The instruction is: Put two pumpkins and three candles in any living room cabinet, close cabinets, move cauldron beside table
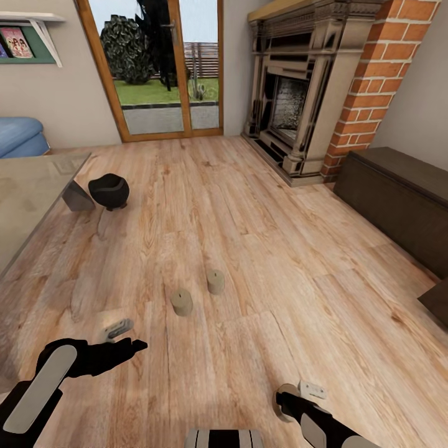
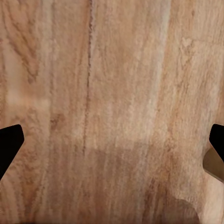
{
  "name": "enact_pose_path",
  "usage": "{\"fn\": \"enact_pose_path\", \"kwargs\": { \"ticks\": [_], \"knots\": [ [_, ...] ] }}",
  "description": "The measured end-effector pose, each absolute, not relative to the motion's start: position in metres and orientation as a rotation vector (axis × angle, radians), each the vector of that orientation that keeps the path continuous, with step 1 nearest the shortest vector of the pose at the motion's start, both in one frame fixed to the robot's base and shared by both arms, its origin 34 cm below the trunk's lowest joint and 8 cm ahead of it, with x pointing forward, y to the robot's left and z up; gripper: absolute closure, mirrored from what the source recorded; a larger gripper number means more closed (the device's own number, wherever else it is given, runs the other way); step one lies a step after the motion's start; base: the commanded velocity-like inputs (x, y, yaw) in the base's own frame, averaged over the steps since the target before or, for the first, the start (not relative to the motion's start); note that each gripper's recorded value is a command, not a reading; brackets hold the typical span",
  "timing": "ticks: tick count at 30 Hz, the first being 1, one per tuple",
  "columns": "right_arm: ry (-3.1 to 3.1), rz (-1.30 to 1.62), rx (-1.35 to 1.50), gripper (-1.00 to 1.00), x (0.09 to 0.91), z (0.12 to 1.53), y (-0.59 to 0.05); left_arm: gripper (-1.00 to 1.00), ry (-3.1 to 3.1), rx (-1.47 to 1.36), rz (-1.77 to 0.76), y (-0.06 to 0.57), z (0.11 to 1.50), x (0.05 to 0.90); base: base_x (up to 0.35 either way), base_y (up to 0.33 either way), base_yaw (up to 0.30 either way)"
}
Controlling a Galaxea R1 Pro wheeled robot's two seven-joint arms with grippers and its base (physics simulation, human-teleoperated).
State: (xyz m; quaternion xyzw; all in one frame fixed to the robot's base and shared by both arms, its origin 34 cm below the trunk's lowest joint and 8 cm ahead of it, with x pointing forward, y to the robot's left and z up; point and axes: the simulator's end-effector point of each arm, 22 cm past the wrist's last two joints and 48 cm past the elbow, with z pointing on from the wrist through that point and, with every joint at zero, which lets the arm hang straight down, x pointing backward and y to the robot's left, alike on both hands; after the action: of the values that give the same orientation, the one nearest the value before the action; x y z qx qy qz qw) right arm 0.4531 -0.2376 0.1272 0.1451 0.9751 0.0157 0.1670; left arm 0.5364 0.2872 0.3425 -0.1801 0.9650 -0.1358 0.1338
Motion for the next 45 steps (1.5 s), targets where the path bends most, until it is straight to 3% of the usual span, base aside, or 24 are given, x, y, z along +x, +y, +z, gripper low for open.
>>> {"fn": "enact_pose_path", "kwargs": {
  "ticks": [6, 19, 27, 45],
  "knots": [
    [2.776, 0.042, 0.393, -1.00, 0.453, 0.127, -0.237, -1.00, 2.797, -0.527, -0.408, 0.286, 0.343, 0.536, 0.000, 0.000, 0.000],
    [2.776, 0.041, 0.391, -1.00, 0.453, 0.127, -0.237, -1.00, 2.613, -0.756, -1.064, 0.263, 0.411, 0.552, 0.000, 0.000, 0.000],
    [2.780, 0.041, 0.392, -1.00, 0.452, 0.126, -0.238, -1.00, 2.434, -0.728, -1.314, 0.263, 0.453, 0.570, 0.000, 0.000, 0.000],
    [2.795, 0.037, 0.392, -1.00, 0.446, 0.119, -0.237, -1.00, 2.393, -0.719, -1.372, 0.266, 0.458, 0.573, 0.000, 0.000, 0.000]
  ]
}}
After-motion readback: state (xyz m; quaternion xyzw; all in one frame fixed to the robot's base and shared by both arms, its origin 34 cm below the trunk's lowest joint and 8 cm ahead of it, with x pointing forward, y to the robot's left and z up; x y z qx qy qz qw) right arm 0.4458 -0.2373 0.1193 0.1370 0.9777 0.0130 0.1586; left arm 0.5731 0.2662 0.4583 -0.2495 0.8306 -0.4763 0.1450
